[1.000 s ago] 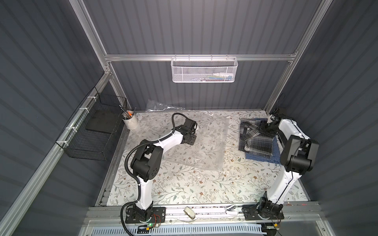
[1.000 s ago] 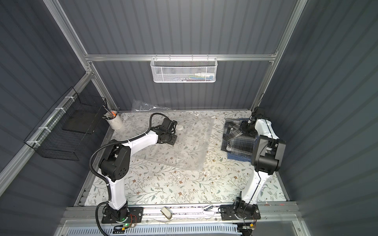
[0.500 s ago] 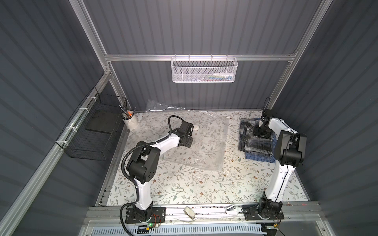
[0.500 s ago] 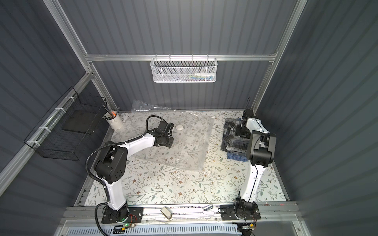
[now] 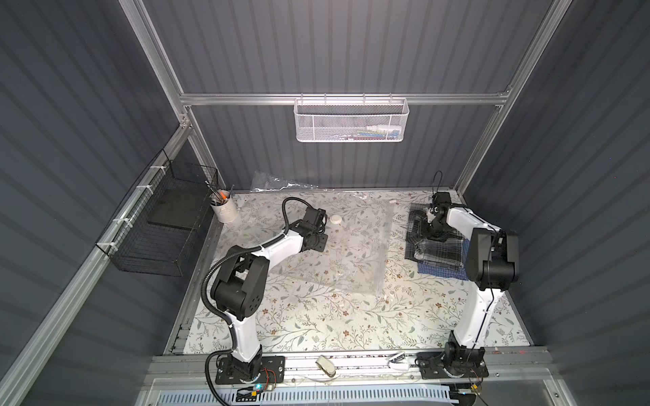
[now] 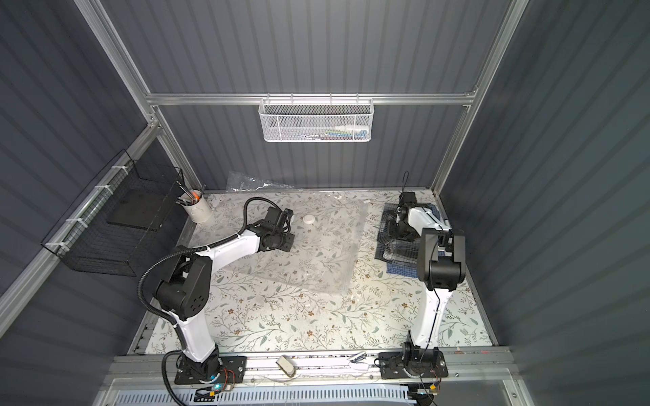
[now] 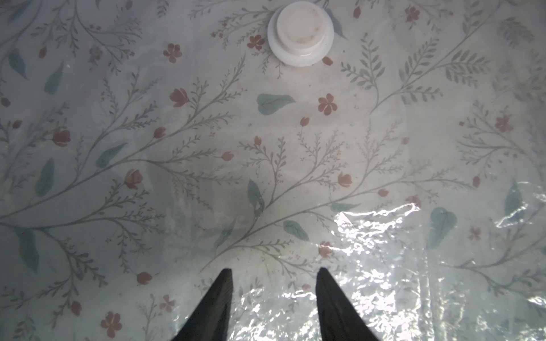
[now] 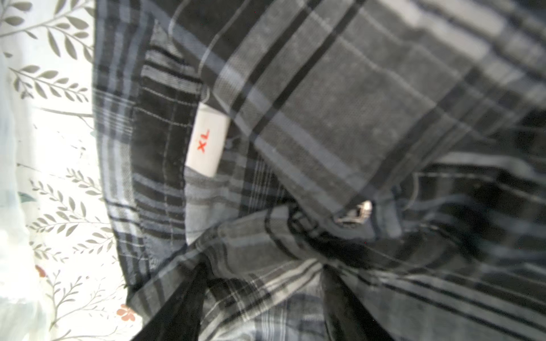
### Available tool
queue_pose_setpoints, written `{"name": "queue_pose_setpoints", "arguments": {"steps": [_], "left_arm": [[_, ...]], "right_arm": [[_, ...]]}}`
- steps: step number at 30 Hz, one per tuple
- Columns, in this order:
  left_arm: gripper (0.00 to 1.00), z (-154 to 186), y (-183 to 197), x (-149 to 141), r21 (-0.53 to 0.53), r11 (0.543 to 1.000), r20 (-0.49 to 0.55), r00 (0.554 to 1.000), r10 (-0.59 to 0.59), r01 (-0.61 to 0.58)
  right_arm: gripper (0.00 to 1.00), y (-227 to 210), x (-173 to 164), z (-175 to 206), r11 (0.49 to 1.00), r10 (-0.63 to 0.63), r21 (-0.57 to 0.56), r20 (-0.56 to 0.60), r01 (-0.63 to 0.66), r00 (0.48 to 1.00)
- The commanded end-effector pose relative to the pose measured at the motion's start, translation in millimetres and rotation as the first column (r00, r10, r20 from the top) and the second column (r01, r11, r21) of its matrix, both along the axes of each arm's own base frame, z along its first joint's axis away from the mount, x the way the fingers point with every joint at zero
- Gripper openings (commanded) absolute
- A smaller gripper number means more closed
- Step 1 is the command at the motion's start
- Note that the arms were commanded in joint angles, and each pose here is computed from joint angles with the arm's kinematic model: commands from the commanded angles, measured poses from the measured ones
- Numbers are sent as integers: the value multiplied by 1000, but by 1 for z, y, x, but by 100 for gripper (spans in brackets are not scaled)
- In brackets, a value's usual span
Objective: Take the shirt out of the vacuum bag
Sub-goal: Place the vacuum bag at the center of the board, then reset both arms
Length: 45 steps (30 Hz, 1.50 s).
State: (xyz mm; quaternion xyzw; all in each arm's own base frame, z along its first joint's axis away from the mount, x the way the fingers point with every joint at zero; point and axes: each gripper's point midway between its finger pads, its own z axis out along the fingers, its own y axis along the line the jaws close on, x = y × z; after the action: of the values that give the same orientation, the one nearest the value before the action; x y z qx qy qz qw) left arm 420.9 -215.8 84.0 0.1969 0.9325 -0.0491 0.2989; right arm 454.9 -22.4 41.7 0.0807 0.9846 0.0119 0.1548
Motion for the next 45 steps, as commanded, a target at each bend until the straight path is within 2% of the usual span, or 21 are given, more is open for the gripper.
{"name": "queue_pose_setpoints", "arguments": {"steps": [1, 5, 8, 11, 14, 20, 22, 23, 24, 26, 28, 31, 34, 36, 37, 40, 41, 42, 43, 44, 45], "left_arm": [[51, 26, 6, 8, -55, 998, 60, 998, 18, -15], [62, 66, 21, 24, -128, 991, 180, 982, 49, -26], [81, 95, 37, 34, -175, 984, 289, 953, 88, -38], [98, 110, 66, 42, -214, 973, 368, 915, 167, -91], [99, 108, 103, 50, -252, 948, 419, 862, 286, -192], [99, 90, 166, 41, -230, 882, 527, 709, 469, -412], [99, 77, 178, 29, -202, 867, 538, 688, 487, -456], [99, 70, 186, 22, -182, 856, 542, 677, 498, -485], [99, 64, 194, 13, -166, 841, 548, 661, 512, -515], [99, 56, 206, -1, -145, 822, 569, 633, 525, -551], [99, 49, 216, -10, -146, 806, 580, 610, 540, -574], [99, 48, 221, -20, -133, 809, 579, 617, 533, -573], [99, 32, 224, -30, -87, 809, 551, 649, 525, -581], [99, 19, 228, -38, -89, 801, 556, 638, 533, -592], [99, 18, 231, -39, -100, 796, 578, 617, 534, -596], [99, 22, 227, -35, -142, 827, 603, 615, 509, -544], [99, 18, 226, -32, -136, 836, 607, 622, 495, -532], [99, 14, 226, -30, -127, 835, 613, 620, 490, -535], [99, 9, 227, -28, -141, 832, 616, 611, 498, -536], [99, 3, 224, -24, -144, 845, 615, 623, 484, -515], [99, -6, 218, -21, -130, 861, 603, 650, 463, -492]], "right_arm": [[66, 9, -3, 22, 999, -3, 32, 38, 2, 999], [72, 2, -3, 66, 1000, -15, -10, 126, 17, 992], [79, -5, -9, 101, 998, -39, -38, 222, 48, 974], [87, -4, -16, 132, 998, -51, -21, 373, 63, 926], [99, -9, -28, 159, 993, -95, -10, 548, 120, 831], [99, -17, -65, 174, 985, -102, -9, 784, 174, 612], [99, -17, -74, 167, 985, -77, -24, 826, 170, 558], [99, -20, -84, 169, 982, -69, -31, 860, 187, 506], [99, -25, -90, 163, 975, -73, -40, 871, 218, 485], [99, -36, -97, 149, 959, -83, -62, 871, 277, 484], [99, -40, -97, 130, 951, -81, -89, 853, 297, 515], [99, -40, -93, 106, 951, -79, -98, 840, 292, 536], [99, -41, -87, 97, 949, -80, -81, 872, 304, 483], [99, -33, -80, 91, 962, -48, -99, 855, 254, 517], [99, -31, -79, 90, 965, -46, -100, 847, 243, 530], [99, -22, -80, 84, 977, -5, -105, 858, 185, 513], [99, -21, -80, 80, 978, 3, -107, 866, 180, 499], [99, -22, -81, 85, 976, 7, -107, 886, 191, 463], [99, -21, -82, 84, 976, 0, -103, 878, 190, 478], [99, -20, -83, 82, 978, -3, -102, 865, 182, 502], [99, -19, -81, 81, 979, 2, -104, 864, 175, 504]]}}
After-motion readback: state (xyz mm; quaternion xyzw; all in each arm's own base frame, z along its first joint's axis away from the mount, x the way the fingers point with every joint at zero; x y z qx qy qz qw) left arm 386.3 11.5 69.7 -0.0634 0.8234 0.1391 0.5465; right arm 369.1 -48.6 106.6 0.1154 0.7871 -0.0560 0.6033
